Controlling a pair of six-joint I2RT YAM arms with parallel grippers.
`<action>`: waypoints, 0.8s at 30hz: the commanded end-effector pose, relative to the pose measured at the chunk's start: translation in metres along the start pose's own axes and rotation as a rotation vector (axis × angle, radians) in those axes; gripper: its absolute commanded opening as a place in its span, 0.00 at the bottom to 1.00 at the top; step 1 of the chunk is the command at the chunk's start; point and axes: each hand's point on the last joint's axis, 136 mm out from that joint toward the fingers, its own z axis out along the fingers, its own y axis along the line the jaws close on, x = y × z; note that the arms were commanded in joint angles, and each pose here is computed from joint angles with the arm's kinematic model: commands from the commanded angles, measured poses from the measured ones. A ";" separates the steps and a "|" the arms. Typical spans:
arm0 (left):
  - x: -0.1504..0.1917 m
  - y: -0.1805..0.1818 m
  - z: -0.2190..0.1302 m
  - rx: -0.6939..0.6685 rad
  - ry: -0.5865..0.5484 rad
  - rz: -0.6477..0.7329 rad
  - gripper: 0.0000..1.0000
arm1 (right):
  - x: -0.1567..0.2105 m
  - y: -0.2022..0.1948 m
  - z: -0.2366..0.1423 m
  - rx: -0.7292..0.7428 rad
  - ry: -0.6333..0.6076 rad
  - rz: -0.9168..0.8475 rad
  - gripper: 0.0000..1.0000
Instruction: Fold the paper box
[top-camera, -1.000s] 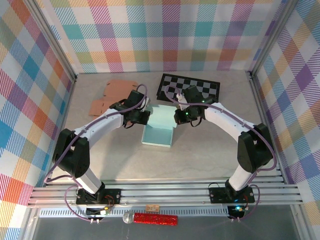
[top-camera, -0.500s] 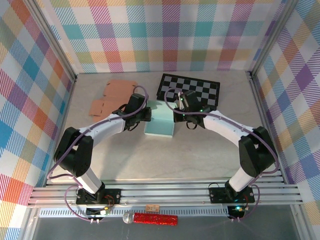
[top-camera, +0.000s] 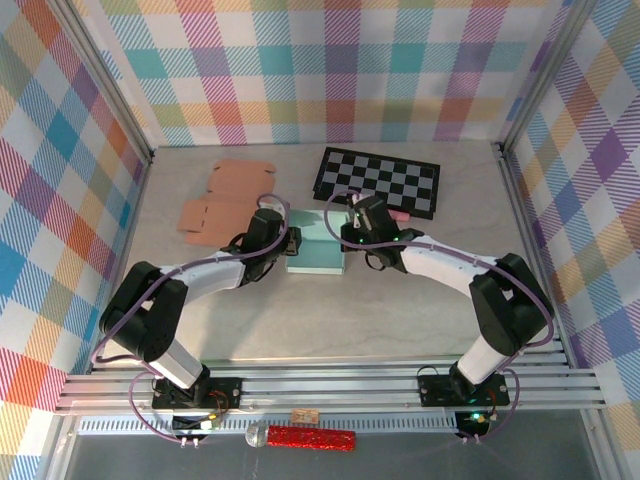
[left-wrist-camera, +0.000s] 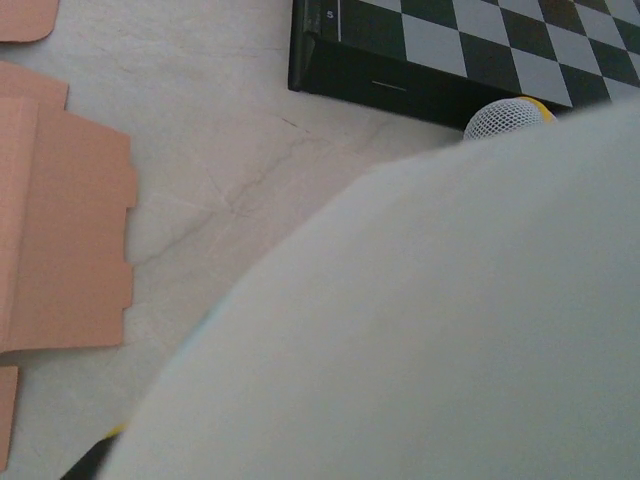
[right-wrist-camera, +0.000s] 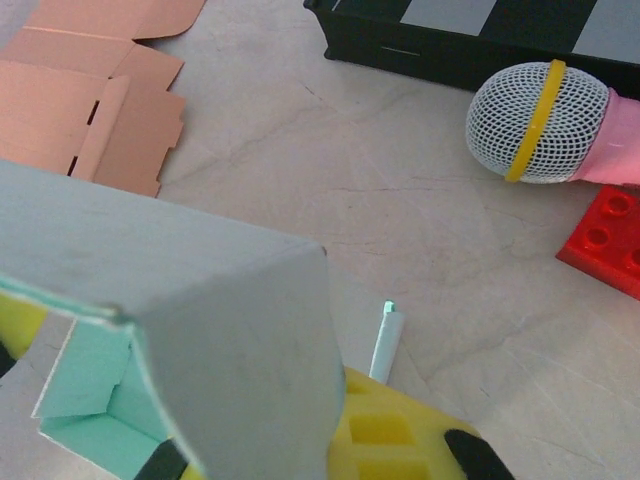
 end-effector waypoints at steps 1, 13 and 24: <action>-0.011 -0.029 -0.009 0.125 -0.054 -0.015 0.24 | 0.004 0.028 -0.005 -0.074 -0.021 -0.017 0.03; 0.020 -0.017 -0.009 0.099 0.005 0.005 0.24 | 0.041 0.027 -0.014 -0.016 0.090 -0.063 0.23; 0.029 -0.006 -0.009 0.042 0.034 0.038 0.20 | 0.049 0.051 -0.067 -0.119 0.268 0.019 0.65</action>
